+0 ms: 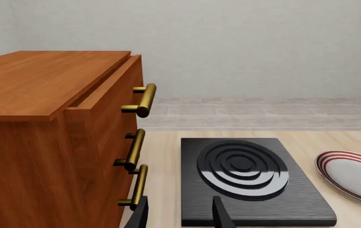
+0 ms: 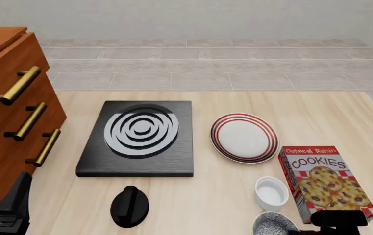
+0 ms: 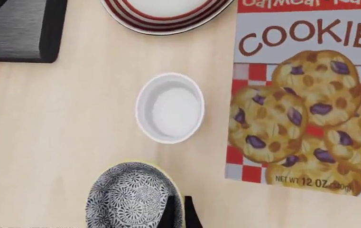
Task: Pick the akita bowl next to the ramekin and place it on the plate.
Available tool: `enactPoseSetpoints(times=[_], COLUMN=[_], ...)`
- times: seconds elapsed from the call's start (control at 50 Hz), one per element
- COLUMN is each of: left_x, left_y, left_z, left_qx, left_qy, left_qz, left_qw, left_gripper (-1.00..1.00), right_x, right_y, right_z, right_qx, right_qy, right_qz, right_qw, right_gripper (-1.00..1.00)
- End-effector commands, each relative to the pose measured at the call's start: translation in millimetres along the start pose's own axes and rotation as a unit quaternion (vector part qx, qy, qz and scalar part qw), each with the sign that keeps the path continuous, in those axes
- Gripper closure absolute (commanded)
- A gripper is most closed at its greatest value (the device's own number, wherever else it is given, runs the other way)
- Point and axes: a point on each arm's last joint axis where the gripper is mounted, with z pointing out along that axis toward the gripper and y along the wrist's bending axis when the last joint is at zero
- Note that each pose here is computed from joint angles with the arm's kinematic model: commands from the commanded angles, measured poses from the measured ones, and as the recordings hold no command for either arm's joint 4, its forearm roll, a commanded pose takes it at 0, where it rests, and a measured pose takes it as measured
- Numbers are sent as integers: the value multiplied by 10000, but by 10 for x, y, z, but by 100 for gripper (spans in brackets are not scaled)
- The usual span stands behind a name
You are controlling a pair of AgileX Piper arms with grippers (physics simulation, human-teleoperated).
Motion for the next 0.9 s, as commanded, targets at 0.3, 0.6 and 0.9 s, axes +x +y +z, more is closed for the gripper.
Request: enactPoseSetpoints(times=[0.3, 0.6, 0.9], left_x=[0, 0, 0], left_y=[0, 0, 0], left_z=[0, 0, 0], left_qx=[0, 0, 0], left_qy=[0, 0, 0], left_qz=[0, 0, 0], left_qw=[10000, 10000, 10000], left_gripper=[-100, -100, -100], right_x=[-322, -460, -619], right_y=[63, 114, 174], right_z=[-281, -413, -584], right_qx=[29, -29, -115], right_qy=[-486, -667, -908], right_qz=[-364, -387, -336], right_qw=[9981, 9970, 9952], right_gripper=[100, 100, 100])
